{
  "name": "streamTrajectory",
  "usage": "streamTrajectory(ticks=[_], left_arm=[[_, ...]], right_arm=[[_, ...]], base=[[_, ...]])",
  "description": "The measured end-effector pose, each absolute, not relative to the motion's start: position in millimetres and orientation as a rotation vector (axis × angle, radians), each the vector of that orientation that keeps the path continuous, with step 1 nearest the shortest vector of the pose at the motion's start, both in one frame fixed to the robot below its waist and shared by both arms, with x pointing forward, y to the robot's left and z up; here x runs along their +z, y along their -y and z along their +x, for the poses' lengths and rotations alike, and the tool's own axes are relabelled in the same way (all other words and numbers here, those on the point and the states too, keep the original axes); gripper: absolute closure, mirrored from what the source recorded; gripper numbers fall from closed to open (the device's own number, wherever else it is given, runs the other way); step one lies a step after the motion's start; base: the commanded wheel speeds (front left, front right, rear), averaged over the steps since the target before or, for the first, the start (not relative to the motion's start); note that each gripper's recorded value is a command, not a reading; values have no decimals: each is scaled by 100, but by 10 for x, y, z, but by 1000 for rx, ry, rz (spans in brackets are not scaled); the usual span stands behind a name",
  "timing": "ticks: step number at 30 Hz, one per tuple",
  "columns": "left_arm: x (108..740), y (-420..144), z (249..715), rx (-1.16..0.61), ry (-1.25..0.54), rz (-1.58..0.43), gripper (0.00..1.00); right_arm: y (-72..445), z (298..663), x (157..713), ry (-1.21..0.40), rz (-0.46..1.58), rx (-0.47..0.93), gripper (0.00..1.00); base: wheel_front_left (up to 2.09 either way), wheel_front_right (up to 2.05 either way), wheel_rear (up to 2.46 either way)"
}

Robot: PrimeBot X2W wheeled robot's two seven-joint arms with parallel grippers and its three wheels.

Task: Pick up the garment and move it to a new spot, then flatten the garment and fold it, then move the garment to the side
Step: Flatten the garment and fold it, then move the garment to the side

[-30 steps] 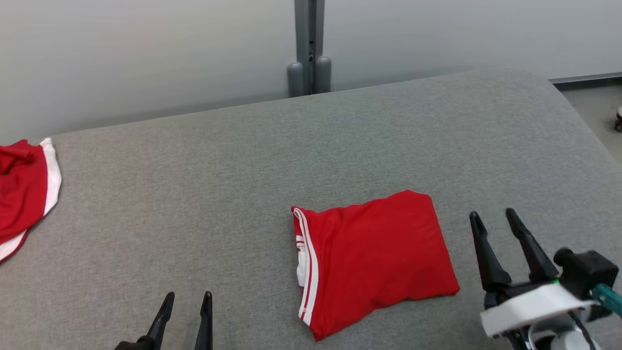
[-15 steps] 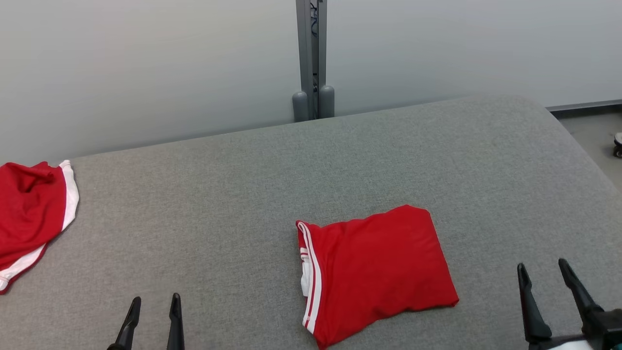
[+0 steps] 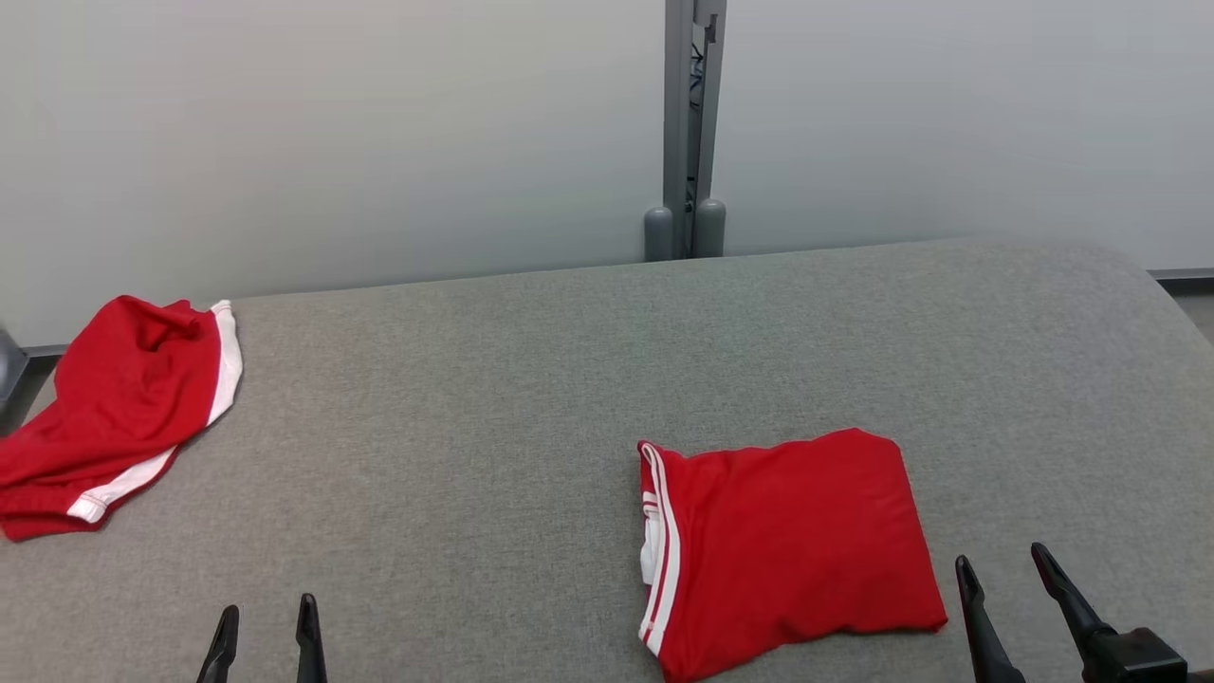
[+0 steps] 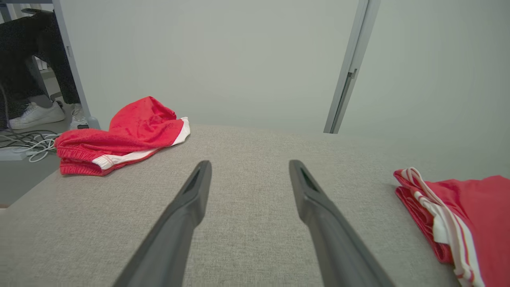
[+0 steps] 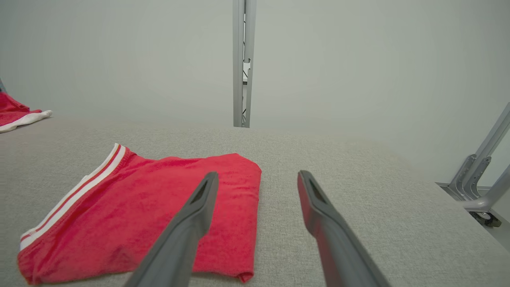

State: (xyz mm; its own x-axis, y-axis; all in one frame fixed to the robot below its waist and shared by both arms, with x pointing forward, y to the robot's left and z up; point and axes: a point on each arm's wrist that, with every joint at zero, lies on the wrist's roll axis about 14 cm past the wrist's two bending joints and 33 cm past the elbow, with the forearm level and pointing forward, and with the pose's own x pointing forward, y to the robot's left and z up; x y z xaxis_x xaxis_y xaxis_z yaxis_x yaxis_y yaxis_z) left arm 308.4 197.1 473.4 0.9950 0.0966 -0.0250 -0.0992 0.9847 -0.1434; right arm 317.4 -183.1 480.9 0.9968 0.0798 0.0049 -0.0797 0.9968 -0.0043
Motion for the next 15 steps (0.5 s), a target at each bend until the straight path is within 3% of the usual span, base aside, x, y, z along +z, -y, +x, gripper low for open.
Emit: streamTrajectory(ticks=[15], left_arm=[[4771, -2056, 3018, 124, -2, -141, 0]], right_arm=[[1773, 3189, 4850, 19, 1, 99, 0]], base=[[0, 0, 0]])
